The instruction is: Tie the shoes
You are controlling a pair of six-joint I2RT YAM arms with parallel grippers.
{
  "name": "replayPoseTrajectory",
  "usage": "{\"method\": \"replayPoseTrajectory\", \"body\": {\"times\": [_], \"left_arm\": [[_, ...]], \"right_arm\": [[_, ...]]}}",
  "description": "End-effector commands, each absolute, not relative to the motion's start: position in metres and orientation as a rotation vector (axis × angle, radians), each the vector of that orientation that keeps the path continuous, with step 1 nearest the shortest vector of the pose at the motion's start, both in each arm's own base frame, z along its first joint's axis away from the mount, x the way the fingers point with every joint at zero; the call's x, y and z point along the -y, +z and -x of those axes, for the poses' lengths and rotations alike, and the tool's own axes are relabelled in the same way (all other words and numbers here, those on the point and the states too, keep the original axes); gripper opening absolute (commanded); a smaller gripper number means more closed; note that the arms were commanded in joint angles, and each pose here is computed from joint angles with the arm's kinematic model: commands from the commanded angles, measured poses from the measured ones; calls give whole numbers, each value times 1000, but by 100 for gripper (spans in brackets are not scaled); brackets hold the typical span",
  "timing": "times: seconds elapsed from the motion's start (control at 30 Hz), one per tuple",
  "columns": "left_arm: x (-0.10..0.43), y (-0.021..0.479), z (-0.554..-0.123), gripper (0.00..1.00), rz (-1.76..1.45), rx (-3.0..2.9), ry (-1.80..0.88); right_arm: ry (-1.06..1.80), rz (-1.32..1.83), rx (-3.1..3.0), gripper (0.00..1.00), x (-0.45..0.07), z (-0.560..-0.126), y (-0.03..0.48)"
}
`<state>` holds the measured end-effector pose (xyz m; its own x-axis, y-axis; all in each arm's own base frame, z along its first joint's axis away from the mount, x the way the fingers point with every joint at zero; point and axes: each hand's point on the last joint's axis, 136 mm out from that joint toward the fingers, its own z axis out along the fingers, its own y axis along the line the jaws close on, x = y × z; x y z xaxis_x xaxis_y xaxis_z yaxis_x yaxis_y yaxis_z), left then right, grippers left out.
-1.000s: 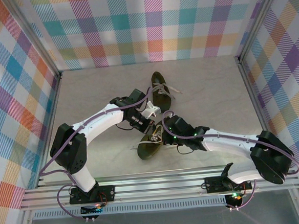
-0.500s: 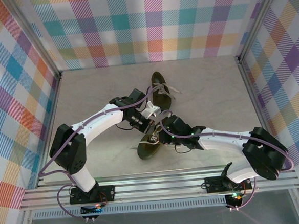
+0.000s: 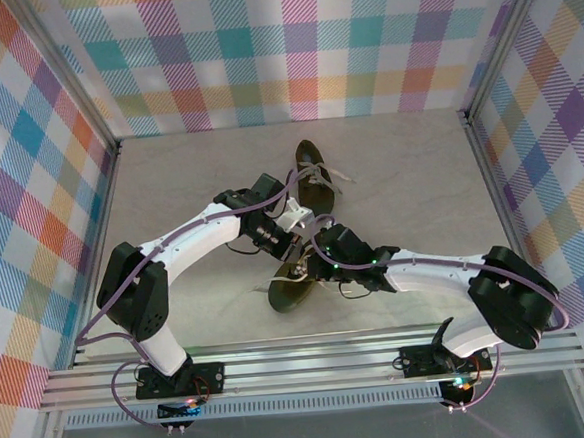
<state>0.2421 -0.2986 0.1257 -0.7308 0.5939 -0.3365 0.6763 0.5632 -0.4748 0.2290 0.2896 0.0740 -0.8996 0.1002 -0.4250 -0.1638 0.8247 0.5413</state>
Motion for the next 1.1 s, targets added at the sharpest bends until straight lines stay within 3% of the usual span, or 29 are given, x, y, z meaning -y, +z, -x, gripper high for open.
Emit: {"method": "replayPoseTrajectory", "body": {"times": [0.0,1.07], "left_arm": [[296,132,-235,0,-1112,-2641,-895],[291,120,-241,0,-1081,-2686,-820]], "right_arm": [[814,36,-2514,19,-282,-232,82],[907,45,-2464,20,-298,-237,91]]}}
